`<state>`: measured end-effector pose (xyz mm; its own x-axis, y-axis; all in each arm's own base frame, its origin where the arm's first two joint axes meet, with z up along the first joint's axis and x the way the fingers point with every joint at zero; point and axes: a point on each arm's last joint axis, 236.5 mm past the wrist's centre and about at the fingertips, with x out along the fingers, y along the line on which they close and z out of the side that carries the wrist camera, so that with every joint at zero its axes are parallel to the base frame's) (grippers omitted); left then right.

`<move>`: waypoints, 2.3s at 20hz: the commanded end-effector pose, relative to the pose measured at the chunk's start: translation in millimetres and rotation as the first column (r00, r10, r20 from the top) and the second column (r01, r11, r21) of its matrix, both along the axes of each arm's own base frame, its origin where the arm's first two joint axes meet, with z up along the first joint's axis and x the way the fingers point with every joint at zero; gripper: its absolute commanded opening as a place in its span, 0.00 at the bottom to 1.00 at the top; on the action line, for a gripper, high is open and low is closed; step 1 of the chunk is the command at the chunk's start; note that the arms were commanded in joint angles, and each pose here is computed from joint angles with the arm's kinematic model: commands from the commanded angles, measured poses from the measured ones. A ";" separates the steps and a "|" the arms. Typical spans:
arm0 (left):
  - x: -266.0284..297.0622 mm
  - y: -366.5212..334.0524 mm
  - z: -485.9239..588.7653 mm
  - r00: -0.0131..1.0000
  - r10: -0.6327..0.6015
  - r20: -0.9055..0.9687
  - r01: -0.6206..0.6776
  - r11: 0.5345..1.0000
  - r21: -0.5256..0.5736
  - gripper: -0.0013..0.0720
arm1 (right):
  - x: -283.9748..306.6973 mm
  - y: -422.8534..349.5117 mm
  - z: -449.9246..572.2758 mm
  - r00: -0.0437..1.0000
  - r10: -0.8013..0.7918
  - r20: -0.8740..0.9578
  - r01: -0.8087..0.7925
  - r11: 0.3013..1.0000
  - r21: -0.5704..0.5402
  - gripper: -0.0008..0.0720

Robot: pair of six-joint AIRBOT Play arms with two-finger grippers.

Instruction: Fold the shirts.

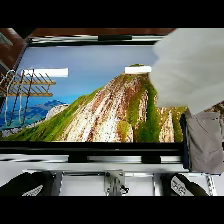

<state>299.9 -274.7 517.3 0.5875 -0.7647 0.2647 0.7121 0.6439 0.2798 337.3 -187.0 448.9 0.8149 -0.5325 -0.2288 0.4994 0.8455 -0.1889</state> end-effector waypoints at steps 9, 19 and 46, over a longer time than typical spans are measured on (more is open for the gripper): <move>-2.4 -4.5 -14.1 0.999 -0.026 -0.032 0.028 0.998 0.052 0.75 | -102.9 -111.5 43.4 0.876 -0.435 0.206 0.443 0.896 0.007 0.12; -3.2 -4.5 -14.5 0.999 -0.028 -0.033 0.029 0.998 0.055 0.75 | -137.0 -155.6 23.7 0.800 -0.578 0.164 0.579 0.814 0.045 0.12; 8.0 2.2 -19.4 1.000 0.030 -0.006 -0.030 0.995 0.099 0.70 | -258.8 -161.8 -24.1 0.632 -0.775 0.020 0.745 0.614 0.262 0.81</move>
